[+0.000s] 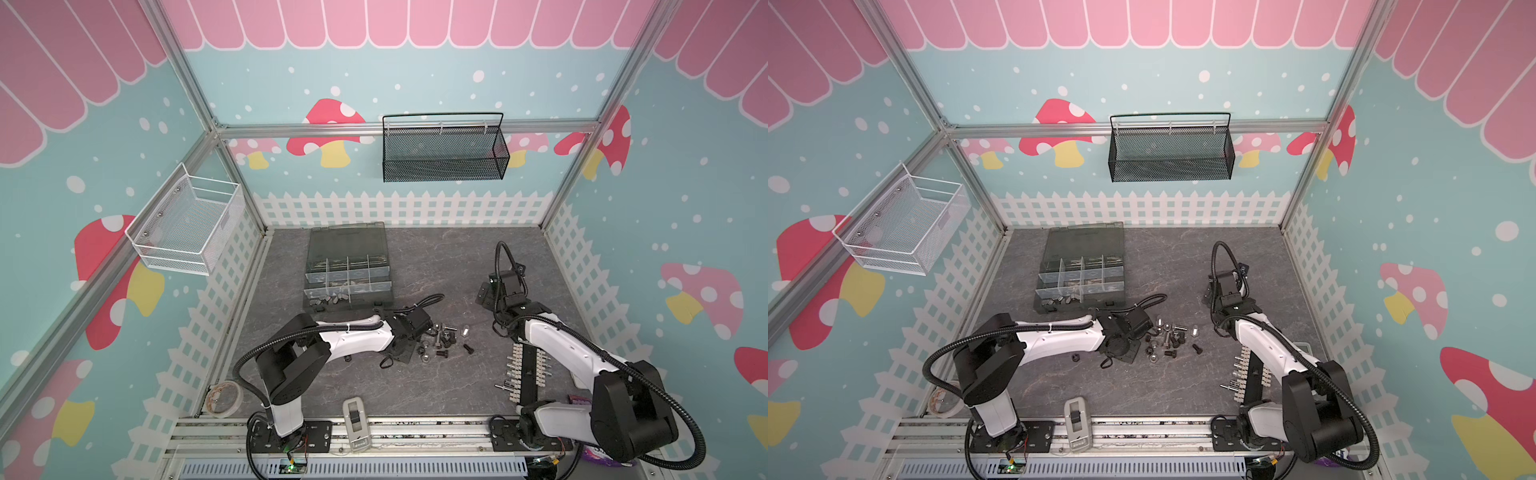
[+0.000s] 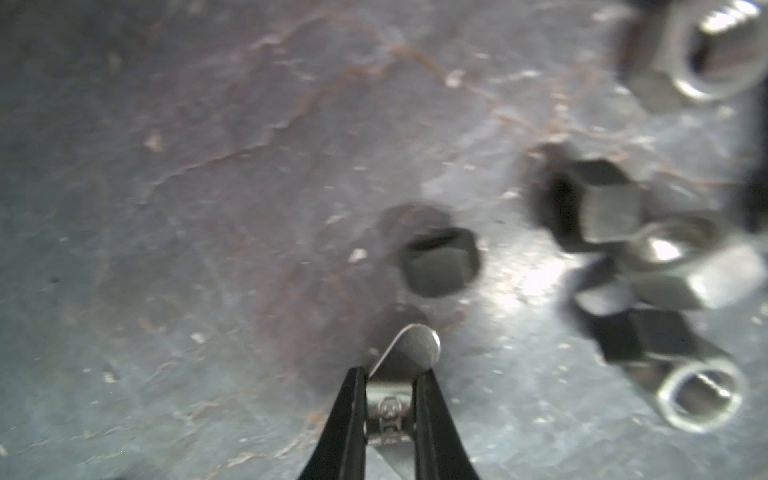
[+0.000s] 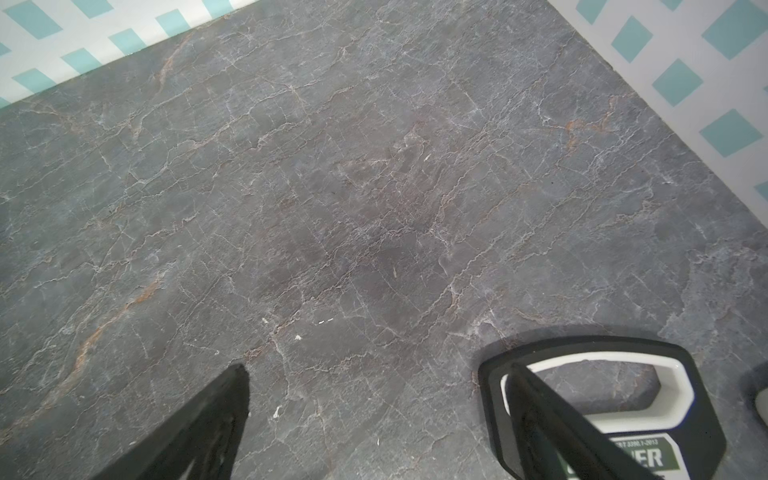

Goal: Sort the screws and nuts into containers
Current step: 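Carry the fourth wing nut with the left gripper into the organizer compartment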

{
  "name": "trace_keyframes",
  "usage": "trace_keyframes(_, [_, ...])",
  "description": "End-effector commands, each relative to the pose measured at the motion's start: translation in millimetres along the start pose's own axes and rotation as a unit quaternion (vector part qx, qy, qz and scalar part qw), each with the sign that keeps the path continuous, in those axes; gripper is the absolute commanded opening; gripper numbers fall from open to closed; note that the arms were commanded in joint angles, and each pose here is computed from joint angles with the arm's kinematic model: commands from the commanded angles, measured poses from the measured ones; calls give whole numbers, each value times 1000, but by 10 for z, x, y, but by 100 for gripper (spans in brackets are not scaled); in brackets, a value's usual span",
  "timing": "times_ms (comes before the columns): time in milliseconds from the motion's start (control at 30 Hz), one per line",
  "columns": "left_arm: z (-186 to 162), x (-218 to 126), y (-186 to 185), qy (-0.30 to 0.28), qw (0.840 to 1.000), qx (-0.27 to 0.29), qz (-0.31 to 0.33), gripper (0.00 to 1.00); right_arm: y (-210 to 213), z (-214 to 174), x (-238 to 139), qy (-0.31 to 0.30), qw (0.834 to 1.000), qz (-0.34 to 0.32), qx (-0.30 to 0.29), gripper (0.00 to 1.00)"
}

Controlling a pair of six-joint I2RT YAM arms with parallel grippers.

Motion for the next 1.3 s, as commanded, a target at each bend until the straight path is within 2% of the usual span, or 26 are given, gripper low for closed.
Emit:
trace_keyframes(0, [93,-144,256,-33,998,-42,13,10,24,-12,9,1,1000,-2,7,97])
trace_keyframes(133, [182,-255,590,-66,993,-92,14,10,29,-19,18,3,1000,-1,6,97])
trace_keyframes(367, [294,-526,1220,-119,978,-160,58,10,18,-18,-10,2,1000,3,10,97])
trace_keyframes(733, [216,-714,1976,-153,956,-221,114,8,8,14,-63,-6,1000,7,9,97])
trace_keyframes(1000, [199,-650,2298,-153,955,-214,137,8,21,-2,-55,0,1000,12,11,97])
trace_keyframes(1267, [278,-607,2465,-136,967,-151,154,9,40,-3,-56,4,1000,17,14,97])
Point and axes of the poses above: each gripper's point midway between its finger pads, its own x axis out along the fingers, its own y axis along the line the jaws close on, z = x × y, the point moved 5 cm from there along -x, back along the fingers, and after that the axes turned 14 degrees about x, right-handed, at the moved point
